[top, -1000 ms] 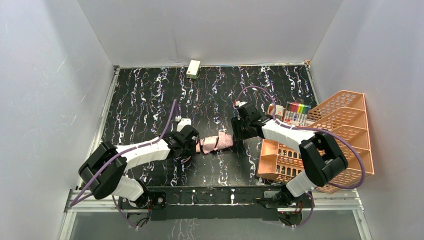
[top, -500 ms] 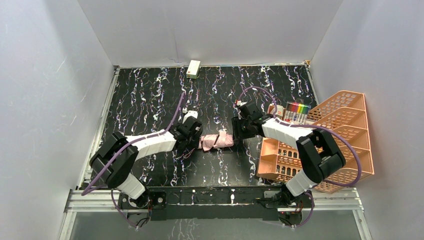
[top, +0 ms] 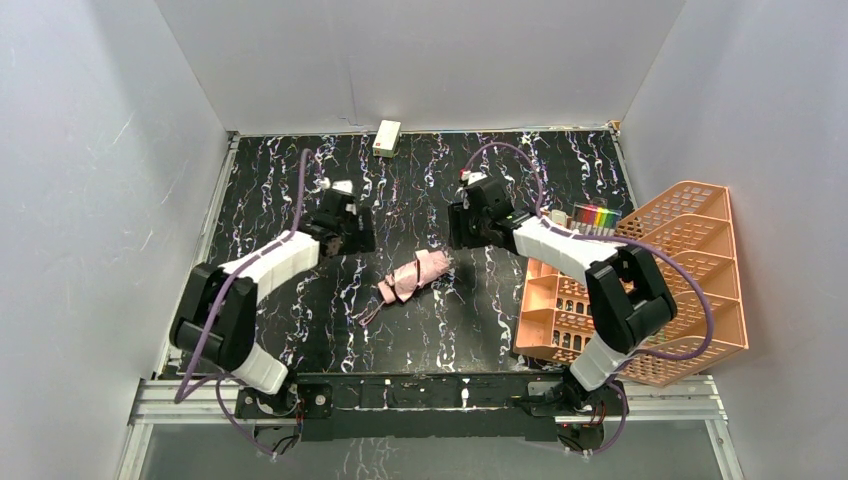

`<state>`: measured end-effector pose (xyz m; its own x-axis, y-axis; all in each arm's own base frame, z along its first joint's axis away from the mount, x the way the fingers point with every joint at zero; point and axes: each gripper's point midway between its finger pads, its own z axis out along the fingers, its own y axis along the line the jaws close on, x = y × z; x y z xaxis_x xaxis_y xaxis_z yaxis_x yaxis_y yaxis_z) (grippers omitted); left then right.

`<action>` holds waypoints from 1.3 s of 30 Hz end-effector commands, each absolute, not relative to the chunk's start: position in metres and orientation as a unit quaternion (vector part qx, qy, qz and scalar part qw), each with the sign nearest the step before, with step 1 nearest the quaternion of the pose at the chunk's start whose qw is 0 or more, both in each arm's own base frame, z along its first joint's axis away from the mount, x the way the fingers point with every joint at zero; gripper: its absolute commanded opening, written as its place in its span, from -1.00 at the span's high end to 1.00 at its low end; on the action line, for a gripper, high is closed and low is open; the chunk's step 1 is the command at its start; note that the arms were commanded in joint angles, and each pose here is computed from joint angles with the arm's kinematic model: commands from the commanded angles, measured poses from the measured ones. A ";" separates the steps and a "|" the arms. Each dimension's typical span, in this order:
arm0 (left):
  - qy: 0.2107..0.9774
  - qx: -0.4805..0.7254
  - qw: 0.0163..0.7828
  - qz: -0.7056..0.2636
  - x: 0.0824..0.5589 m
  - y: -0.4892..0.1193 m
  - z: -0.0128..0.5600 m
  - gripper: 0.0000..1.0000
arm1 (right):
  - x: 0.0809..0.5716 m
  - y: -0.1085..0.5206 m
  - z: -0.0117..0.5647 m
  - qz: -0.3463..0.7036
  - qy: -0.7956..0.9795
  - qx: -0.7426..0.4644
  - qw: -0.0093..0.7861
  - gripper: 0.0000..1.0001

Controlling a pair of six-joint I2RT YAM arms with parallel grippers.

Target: Put away the umbrella

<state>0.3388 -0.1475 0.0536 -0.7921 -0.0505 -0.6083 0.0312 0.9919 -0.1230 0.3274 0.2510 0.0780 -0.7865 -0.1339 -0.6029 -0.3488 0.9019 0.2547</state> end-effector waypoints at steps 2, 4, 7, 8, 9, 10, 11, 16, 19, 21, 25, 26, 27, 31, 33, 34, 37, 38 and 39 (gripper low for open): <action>0.923 -0.029 0.381 -0.055 0.344 -0.113 0.119 -0.65 | 0.346 0.213 0.137 0.115 0.906 -0.122 0.388 -0.26; 0.916 -0.024 0.397 -0.058 0.334 -0.108 0.138 -0.72 | 0.336 0.210 0.164 0.131 0.886 -0.153 0.418 -0.27; 0.903 -0.045 0.421 -0.076 0.312 -0.101 0.159 -0.89 | 0.313 0.210 0.213 0.180 0.839 -0.185 0.480 -0.31; 0.896 -0.054 0.432 -0.081 0.305 -0.098 0.166 -0.96 | 0.307 0.209 0.223 0.190 0.826 -0.192 0.494 -0.33; 0.892 -0.063 0.440 -0.083 0.298 -0.094 0.171 -0.97 | 0.300 0.206 0.234 0.198 0.814 -0.197 0.509 -0.36; 0.889 -0.071 0.445 -0.082 0.291 -0.090 0.174 -0.97 | 0.294 0.204 0.244 0.206 0.801 -0.199 0.525 -0.40; 0.886 -0.082 0.450 -0.080 0.285 -0.085 0.177 -0.97 | 0.289 0.200 0.250 0.208 0.793 -0.197 0.537 -0.43; 0.874 -0.112 0.467 -0.073 0.260 -0.067 0.178 -0.97 | 0.275 0.171 0.255 0.179 0.771 -0.174 0.585 -0.57; 0.864 -0.109 0.485 -0.087 0.251 -0.066 0.186 -0.97 | 0.269 0.152 0.253 0.151 0.768 -0.158 0.602 -0.71; 0.854 -0.106 0.501 -0.091 0.247 -0.063 0.195 -0.97 | 0.264 0.142 0.250 0.137 0.769 -0.154 0.606 -0.77; 0.851 -0.110 0.509 -0.070 0.241 -0.052 0.202 -0.97 | 0.255 0.129 0.246 0.126 0.769 -0.137 0.611 -0.97; 0.852 -0.113 0.507 -0.065 0.240 -0.050 0.201 -0.97 | 0.253 0.126 0.244 0.124 0.771 -0.131 0.611 -0.97; 0.852 -0.114 0.507 -0.063 0.239 -0.049 0.201 -0.97 | 0.252 0.123 0.243 0.122 0.771 -0.125 0.612 -0.97; 0.853 -0.117 0.504 -0.065 0.238 -0.049 0.201 -0.97 | 0.248 0.112 0.242 0.115 0.767 -0.100 0.623 -0.97; 0.852 -0.122 0.506 -0.060 0.238 -0.047 0.200 -0.97 | 0.247 0.107 0.242 0.109 0.764 -0.089 0.629 -0.97; 0.851 -0.123 0.508 -0.058 0.237 -0.046 0.200 -0.97 | 0.246 0.104 0.241 0.106 0.764 -0.083 0.631 -0.97; 0.849 -0.124 0.510 -0.057 0.237 -0.044 0.201 -0.97 | 0.245 0.096 0.239 0.102 0.763 -0.056 0.635 -0.97; 0.850 -0.124 0.509 -0.057 0.236 -0.045 0.201 -0.97 | 0.245 0.092 0.238 0.099 0.764 -0.038 0.637 -0.97; 0.850 -0.123 0.510 -0.060 0.236 -0.046 0.201 -0.97 | 0.245 0.088 0.236 0.098 0.764 -0.021 0.637 -0.97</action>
<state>0.2381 -0.0491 0.1922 -0.4728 -0.2654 -0.8403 -0.1406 0.9641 -0.2253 0.2419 0.1046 0.2276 -0.2274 -0.0067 -0.9738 -0.2719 0.9607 0.0568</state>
